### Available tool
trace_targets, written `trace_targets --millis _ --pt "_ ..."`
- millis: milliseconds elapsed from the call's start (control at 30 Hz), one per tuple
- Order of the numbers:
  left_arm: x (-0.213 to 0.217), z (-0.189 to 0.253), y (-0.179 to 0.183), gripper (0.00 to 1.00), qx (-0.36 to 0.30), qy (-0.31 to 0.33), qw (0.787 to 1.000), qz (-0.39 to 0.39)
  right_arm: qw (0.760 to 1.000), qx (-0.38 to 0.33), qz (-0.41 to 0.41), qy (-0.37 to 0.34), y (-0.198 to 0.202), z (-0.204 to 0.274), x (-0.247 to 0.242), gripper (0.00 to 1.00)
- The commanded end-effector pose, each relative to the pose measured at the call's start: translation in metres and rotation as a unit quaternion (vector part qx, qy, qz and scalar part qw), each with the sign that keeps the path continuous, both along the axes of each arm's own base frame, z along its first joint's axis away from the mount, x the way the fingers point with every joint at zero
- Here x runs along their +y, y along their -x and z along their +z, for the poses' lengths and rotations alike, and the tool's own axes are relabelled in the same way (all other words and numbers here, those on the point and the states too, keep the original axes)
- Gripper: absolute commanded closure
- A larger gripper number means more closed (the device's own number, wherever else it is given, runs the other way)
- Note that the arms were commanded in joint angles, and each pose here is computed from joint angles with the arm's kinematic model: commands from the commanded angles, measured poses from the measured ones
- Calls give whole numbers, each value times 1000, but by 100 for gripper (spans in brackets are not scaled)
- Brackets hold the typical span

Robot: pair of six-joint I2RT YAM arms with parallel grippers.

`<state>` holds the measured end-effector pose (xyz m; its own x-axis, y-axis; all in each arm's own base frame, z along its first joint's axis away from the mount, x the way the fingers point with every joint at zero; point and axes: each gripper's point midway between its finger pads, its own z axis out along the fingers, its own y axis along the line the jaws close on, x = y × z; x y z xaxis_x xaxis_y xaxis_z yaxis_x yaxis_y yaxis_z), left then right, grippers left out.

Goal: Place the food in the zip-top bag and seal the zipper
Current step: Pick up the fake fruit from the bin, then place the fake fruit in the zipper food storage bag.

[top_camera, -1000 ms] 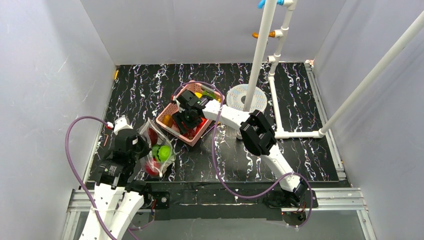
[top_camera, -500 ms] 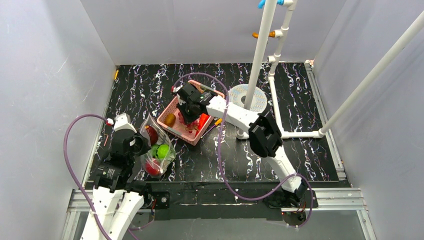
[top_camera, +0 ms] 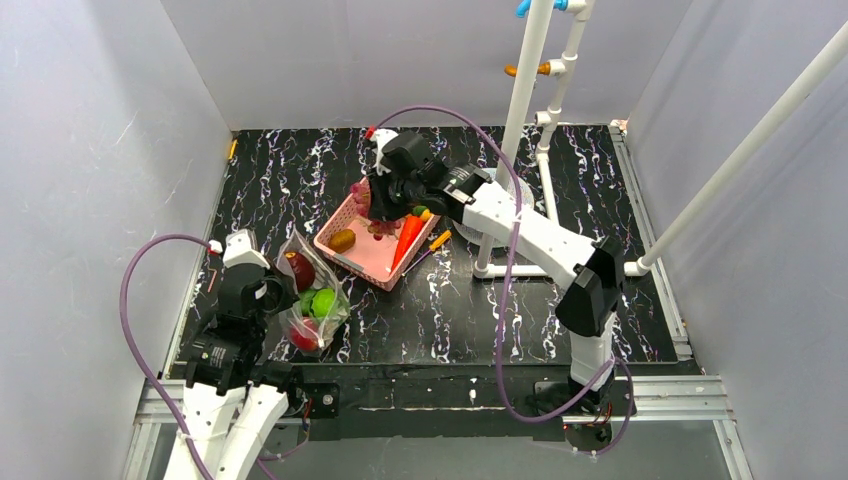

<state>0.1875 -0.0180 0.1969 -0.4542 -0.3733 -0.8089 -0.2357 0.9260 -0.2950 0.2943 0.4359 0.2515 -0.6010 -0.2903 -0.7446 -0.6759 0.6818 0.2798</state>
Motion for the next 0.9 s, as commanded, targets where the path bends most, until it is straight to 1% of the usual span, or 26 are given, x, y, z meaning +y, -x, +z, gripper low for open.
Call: trace_targets --millis 0,133,200,267,367,467,600,733,867 --pt "4 7 0 100 -17 -5 1000 8 990 68 29 -123 41 46 13 99" --pt "4 9 1 100 -21 -3 1000 9 962 100 73 -244 89 89 22 99" --pt "4 9 1 100 -23 -2 1000 9 950 96 94 -283 111 105 27 99" --pt "4 9 1 100 -23 -1 1000 8 943 77 109 -306 132 116 33 99" --pt "3 11 2 100 -27 0 1000 6 936 66 116 -326 151 126 45 99" --pt "4 12 3 100 -32 0 999 8 926 94 121 -346 166 125 59 99" --pt "6 12 3 100 -34 0 999 12 918 143 94 -357 173 112 75 99" --pt "6 13 4 100 -36 -1 999 13 920 180 44 -346 165 84 85 99" --pt "7 13 4 100 -37 -1 999 15 925 189 8 -331 153 63 92 99"
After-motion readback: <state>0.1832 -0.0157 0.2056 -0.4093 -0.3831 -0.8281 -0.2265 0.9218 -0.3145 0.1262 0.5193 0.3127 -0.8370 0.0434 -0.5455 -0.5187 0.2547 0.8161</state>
